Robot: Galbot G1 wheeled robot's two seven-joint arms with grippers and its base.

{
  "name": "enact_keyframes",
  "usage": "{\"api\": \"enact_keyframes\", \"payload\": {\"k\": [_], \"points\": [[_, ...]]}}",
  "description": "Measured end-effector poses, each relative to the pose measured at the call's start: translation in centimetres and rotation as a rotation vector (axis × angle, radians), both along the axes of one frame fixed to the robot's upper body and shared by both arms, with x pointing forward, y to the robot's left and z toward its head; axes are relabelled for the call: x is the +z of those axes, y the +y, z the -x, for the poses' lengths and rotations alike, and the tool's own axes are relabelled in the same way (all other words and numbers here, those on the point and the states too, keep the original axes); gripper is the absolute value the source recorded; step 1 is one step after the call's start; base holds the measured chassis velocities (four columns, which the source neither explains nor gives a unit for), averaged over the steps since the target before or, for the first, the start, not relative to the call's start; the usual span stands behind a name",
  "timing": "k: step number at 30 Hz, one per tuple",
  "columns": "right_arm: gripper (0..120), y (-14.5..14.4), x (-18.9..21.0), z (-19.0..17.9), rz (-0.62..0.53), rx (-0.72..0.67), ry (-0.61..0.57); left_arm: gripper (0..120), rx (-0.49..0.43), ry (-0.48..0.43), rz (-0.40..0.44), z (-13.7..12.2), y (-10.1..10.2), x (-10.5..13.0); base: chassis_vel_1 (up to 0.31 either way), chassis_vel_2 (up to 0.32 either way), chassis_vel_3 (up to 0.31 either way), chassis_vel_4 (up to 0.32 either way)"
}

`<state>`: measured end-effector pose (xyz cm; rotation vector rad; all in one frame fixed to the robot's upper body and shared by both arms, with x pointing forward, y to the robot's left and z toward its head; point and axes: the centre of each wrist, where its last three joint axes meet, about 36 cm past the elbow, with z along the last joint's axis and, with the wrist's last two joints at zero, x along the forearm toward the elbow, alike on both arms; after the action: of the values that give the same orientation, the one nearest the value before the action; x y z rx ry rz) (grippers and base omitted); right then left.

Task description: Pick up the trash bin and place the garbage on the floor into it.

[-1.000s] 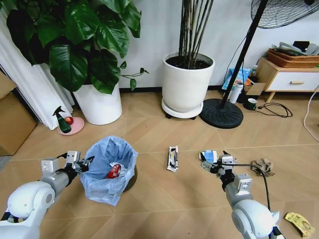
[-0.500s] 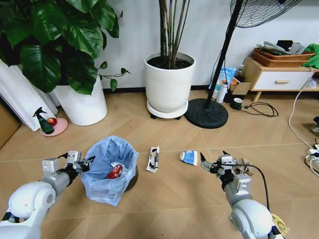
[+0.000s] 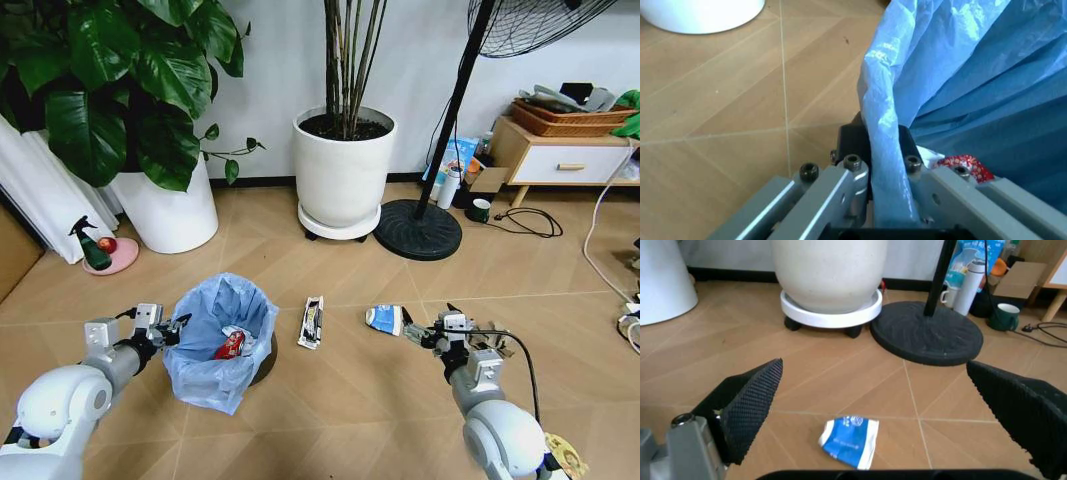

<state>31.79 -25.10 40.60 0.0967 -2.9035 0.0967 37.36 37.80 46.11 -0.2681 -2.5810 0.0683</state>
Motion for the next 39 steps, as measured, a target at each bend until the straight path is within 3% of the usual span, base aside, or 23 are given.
{"api": "enact_keyframes", "payload": {"k": [13,21,30,39], "points": [[100,-0.6,-2.1,-0.9,-0.001,-0.028,0.048,0,-0.003,0.001,0.000,0.2,-0.2,0.0,-0.109,0.118,0.107,-0.114],[100,-3.8,-8.7,-5.4,-0.057,-0.101,0.210,0,-0.003,0.000,-0.003,0.4,-0.1,0.1,0.000,0.000,0.000,0.000],[100,-5.5,-11.1,-10.8,-0.109,-0.047,0.299,0,-0.007,-0.003,-0.005,0.3,-0.2,0.4,0.000,0.000,0.000,0.000],[100,-6.9,-14.4,-13.8,-0.090,-0.009,0.373,0,-0.016,-0.004,-0.007,0.0,-0.4,0.5,0.000,0.000,0.000,0.000]]}}
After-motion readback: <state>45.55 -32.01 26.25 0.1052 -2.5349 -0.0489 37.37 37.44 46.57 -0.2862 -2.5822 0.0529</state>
